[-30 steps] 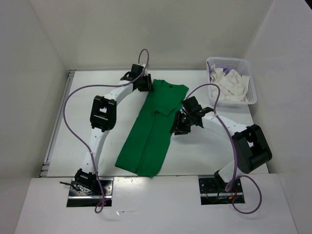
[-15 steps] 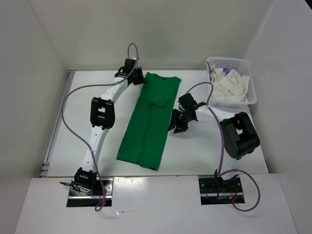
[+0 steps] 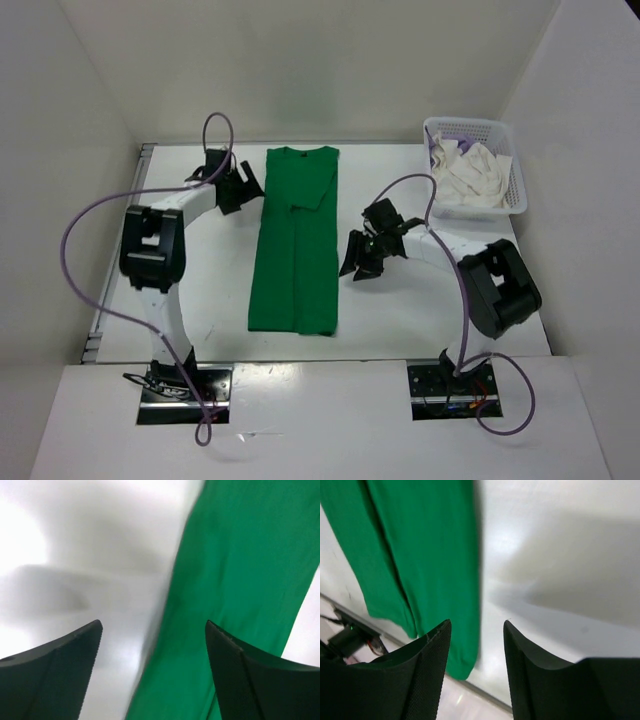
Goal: Fold and stack the t-shirts
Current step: Rotate the tshirt 90 degrees, then grab the bottom of the folded rectangular tshirt with both arms
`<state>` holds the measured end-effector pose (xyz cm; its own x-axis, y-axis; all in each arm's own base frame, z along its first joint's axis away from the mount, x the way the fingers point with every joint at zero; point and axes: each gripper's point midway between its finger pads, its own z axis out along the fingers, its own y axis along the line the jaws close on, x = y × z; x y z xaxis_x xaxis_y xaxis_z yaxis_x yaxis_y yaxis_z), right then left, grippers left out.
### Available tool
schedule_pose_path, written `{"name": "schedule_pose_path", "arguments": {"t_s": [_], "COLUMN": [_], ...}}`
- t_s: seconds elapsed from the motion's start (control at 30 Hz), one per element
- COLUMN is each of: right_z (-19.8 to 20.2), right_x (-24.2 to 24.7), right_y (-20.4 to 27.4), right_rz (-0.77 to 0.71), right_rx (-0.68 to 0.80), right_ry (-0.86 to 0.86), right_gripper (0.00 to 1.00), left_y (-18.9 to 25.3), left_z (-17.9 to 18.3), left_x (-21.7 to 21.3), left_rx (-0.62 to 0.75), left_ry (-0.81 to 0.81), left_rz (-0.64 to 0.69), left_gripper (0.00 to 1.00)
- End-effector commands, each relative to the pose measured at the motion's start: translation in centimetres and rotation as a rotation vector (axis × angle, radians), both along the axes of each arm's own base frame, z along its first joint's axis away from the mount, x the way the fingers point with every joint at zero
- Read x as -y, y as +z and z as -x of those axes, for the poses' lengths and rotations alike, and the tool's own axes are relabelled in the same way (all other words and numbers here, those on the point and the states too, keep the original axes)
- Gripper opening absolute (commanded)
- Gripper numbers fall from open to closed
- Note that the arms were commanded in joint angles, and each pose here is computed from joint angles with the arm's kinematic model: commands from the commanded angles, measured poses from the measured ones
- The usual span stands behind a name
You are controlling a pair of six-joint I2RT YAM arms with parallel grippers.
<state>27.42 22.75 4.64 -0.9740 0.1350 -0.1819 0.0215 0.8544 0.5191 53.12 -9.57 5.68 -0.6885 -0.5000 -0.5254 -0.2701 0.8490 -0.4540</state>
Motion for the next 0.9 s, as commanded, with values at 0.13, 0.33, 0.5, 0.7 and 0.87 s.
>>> {"name": "schedule_pose_path", "arguments": {"t_s": [0.13, 0.33, 0.5, 0.7, 0.87], "right_z": [6.1, 11.7, 13.3, 14.5, 14.8], "right_x": [-3.4, -4.1, -6.1, -7.3, -5.9], "right_y": [2.5, 0.0, -0.2, -0.1, 0.1], "right_rz": [-0.118, -0.094, -0.119, -0.07, -0.059], "right_rx": [0.019, -0.08, -0.096, -0.108, -0.077], "right_ry": [0.017, 0.06, 0.078, 0.119, 0.09], "right_gripper": [0.48, 0.47, 0.21, 0.33, 0.5], "left_y": [3.3, 2.8, 1.1, -0.7, -1.7], "left_z": [13.2, 23.8, 30.3, 32.5, 34.1], "left_x": [0.5, 1.5, 0.9, 2.7, 3.3], "left_rx": [-0.067, -0.207, -0.318, -0.369, -0.415], "left_ry": [-0.063, -0.047, 0.052, -0.016, -0.01], "left_rz": [0.09, 0.185, 0.203, 0.17, 0.158], "left_gripper": [0.71, 0.34, 0.3, 0.3, 0.51]}}
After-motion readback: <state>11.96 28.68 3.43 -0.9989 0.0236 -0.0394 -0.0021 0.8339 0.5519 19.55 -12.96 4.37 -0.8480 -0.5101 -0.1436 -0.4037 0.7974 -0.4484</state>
